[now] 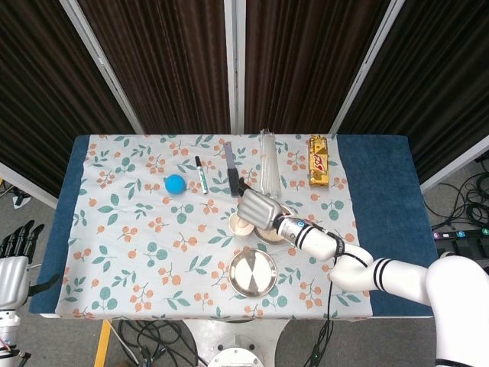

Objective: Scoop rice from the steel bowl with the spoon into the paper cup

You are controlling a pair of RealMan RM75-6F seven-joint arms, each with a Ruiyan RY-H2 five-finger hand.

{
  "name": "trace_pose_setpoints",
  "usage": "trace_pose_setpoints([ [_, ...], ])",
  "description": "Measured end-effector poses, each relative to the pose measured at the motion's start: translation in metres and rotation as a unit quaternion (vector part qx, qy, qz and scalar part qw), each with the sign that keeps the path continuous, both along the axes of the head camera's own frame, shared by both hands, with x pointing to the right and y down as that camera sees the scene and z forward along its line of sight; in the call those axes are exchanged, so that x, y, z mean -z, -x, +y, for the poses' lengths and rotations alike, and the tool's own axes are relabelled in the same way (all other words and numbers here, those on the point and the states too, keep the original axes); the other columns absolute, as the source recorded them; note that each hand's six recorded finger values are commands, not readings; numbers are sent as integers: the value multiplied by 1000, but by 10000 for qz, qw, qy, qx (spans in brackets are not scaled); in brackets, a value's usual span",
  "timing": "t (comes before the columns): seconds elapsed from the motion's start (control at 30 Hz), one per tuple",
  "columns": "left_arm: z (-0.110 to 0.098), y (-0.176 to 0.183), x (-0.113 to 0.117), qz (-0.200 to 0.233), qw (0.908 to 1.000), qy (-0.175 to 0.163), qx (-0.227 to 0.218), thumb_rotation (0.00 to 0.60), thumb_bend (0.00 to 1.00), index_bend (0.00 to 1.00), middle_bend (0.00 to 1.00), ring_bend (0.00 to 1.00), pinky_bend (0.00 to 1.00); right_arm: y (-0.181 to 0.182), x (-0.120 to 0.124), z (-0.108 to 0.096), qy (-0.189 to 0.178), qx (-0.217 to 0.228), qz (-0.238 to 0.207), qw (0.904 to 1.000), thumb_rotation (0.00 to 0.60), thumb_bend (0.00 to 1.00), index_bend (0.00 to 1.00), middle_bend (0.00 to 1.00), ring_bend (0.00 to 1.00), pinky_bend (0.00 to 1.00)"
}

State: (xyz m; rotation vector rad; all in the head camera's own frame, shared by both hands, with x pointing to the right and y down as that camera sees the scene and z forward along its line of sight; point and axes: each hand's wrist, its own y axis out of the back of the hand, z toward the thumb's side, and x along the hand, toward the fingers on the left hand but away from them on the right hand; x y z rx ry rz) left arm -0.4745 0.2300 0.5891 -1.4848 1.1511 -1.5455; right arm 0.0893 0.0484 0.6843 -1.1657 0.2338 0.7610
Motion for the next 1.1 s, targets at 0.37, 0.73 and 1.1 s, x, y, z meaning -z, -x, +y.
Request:
trace_pose_setpoints([
  [0.37,1,0,-1,37,10000,-23,10,600,55,126,129,81,122,11,8,20,-1248,1356,303,9824,600,362,615,572,266,1],
  [0.73,1,2,-2,69,10000,-48,29,600,54,126,129,81,122,9,14,14,-1536,1356,460,9777,600,363,617,576,265,0],
  [1.1,-2,1,-1,59,10000,-54,16,600,55,126,129,81,122,10,14,15,-1486,1272,424,9798,600,367,621,580,266,0],
])
